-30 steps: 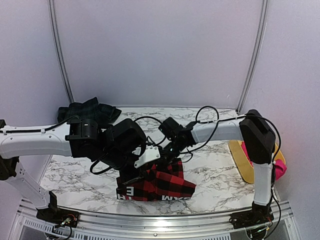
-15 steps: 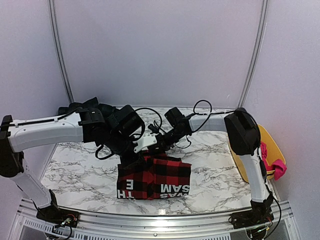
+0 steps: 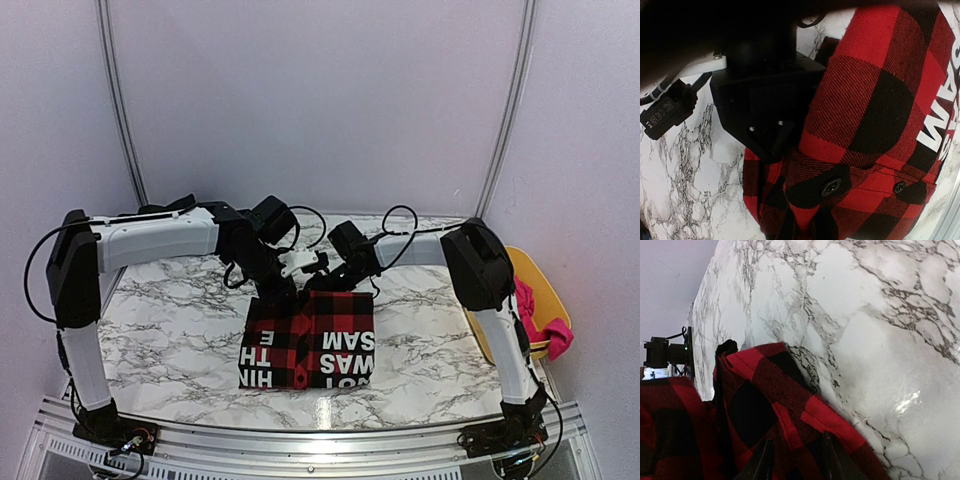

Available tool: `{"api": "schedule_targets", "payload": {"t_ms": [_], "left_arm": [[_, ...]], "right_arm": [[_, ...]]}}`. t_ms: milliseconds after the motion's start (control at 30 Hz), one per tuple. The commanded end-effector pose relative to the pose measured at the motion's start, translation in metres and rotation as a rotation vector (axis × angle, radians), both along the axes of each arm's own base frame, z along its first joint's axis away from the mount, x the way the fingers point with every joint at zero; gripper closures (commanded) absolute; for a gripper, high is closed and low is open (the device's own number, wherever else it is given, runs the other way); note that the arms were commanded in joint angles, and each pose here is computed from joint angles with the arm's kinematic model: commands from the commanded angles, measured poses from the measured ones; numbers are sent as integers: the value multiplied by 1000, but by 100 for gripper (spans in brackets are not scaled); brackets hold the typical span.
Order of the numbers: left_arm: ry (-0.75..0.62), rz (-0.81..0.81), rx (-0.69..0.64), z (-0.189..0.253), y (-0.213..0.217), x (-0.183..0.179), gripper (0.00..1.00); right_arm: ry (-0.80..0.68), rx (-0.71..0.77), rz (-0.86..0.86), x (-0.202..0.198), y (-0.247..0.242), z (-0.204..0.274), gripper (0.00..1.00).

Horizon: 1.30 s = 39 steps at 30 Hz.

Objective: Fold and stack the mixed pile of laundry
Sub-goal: Fold the 2/3-rectangle-folded T-shirt at the center of the board, then adjust the square-folded T-shirt at the center of the board.

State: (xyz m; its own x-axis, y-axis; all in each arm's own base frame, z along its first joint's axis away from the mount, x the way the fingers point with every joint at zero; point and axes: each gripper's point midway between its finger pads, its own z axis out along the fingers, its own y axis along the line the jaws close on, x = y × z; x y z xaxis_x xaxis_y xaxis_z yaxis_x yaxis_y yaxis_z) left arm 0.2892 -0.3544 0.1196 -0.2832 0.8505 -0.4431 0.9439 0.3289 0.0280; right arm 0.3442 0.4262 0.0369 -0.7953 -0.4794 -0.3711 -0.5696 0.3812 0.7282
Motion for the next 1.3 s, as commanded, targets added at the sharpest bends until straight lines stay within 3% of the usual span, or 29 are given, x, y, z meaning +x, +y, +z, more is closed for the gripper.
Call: {"api": "schedule_targets", "payload": {"t_ms": [0, 67, 167, 233, 300, 333, 500, 633, 767, 1033, 1167, 1267], "left_arm": [[-25, -23, -1, -12, -1, 32, 100], [-11, 0, 19, -26, 4, 46, 100], [9, 60, 46, -44, 17, 66, 98], [0, 128, 39, -42, 26, 85, 84], [-6, 197, -5, -28, 31, 102, 48], [-2, 220, -41, -18, 32, 107, 41], [37, 360, -250, 29, 52, 113, 26], [81, 493, -369, 38, 78, 100, 22], [195, 601, -446, 15, 100, 88, 21], [364, 604, -522, -26, 92, 68, 12], [395, 626, -540, -38, 88, 72, 18], [452, 630, -553, -49, 85, 73, 31]], "right_arm": [[-94, -43, -92, 39, -19, 30, 62], [-123, -67, -189, 69, -46, 41, 58], [-140, -70, -295, 97, -84, 61, 43], [-158, -57, -324, 103, -101, 76, 40], [-169, -50, -337, 101, -114, 87, 39], [-159, -53, -338, 98, -118, 84, 39], [-138, 5, -338, 77, -131, 92, 38], [-110, 74, -302, 56, -129, 89, 36], [-117, 54, -272, 51, -130, 76, 36], [-114, -20, -182, 49, -126, 44, 36], [-91, 29, -140, 46, -118, 35, 36], [-47, 72, -102, 38, -107, 31, 36]]}}
